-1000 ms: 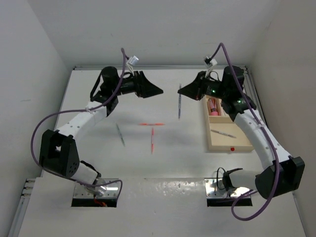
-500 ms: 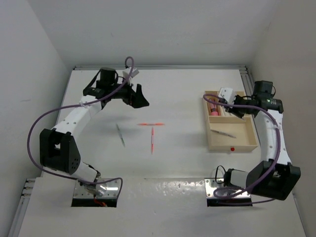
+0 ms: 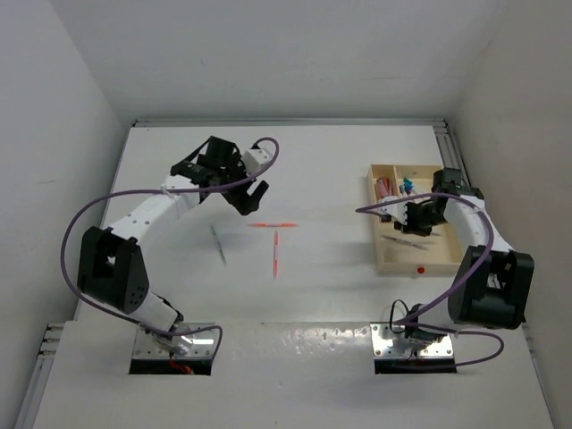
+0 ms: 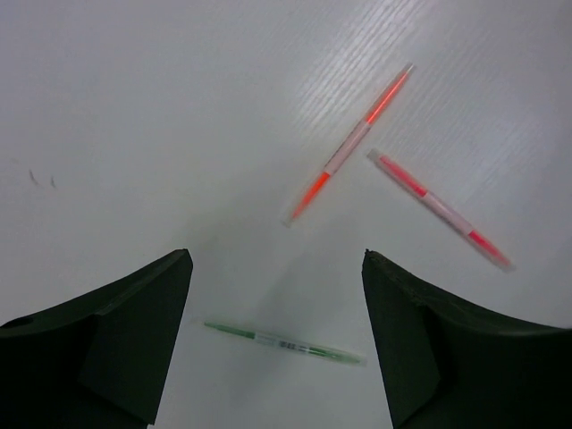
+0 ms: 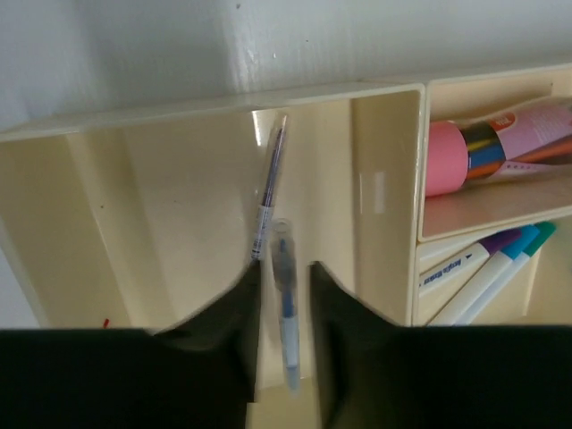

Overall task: Sort the stationery into containers
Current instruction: Place the stationery into the container, then grab a piece of stationery with the left arm

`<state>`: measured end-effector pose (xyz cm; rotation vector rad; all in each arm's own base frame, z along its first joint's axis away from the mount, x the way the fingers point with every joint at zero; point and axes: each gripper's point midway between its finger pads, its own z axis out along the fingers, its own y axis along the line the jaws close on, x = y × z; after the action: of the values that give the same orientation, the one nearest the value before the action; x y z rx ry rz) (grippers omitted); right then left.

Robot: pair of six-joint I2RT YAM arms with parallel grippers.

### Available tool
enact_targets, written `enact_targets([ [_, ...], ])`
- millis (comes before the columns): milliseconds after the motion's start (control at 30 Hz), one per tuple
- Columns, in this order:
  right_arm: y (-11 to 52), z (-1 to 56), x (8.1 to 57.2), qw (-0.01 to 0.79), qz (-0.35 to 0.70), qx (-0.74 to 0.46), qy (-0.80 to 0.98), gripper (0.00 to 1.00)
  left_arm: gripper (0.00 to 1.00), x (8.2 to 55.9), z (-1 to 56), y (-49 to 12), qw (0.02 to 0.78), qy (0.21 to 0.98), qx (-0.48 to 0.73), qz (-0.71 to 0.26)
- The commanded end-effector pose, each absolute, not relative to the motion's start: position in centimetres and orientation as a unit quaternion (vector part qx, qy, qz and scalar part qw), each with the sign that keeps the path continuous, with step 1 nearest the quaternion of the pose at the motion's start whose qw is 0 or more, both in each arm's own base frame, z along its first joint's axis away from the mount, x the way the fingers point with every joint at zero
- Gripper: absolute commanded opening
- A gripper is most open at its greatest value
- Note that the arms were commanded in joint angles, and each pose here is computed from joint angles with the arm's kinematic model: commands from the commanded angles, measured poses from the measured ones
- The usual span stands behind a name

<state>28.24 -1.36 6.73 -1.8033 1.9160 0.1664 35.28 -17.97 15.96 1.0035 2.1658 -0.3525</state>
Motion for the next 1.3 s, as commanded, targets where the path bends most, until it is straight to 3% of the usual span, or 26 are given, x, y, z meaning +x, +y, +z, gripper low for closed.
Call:
enact_targets([
  [0, -1.7, 6.0, 28.9, 0.245, 0.041, -0.678, 0.692, 0.32, 0.82, 36.3, 14.2, -17.0, 0.32, 0.828, 0.45, -0.103],
  [133, -1.7, 6.6, 29.4, 0.258, 0.035, -0.66, 0.705, 0.49, 0.71, 37.1, 12.1, -17.5, 0.29, 0.818, 0.487, -0.102],
  [367, 0.0, 12.9, 32.1, 0.361, 0.06, -0.533, 0.763, 0.5, 0.59, 38.2, 8.9, -18.8, 0.266, 0.784, 0.552, -0.098],
  [633, 3.2, 19.7, 32.1, 0.457, 0.147, -0.376, 0.792, 0.51, 0.6, 36.4, 6.8, -20.7, 0.262, 0.741, 0.601, -0.149],
  [933, 4.0, 23.2, 32.0, 0.481, 0.209, -0.286, 0.802, 0.52, 0.6, 34.5, 3.7, -22.5, 0.231, 0.725, 0.625, -0.173],
  [1267, 3.9, 24.1, 31.8, 0.485, 0.225, -0.26, 0.804, 0.52, 0.55, 34.6, 0.4, -21.9, 0.203, 0.728, 0.643, -0.126],
])
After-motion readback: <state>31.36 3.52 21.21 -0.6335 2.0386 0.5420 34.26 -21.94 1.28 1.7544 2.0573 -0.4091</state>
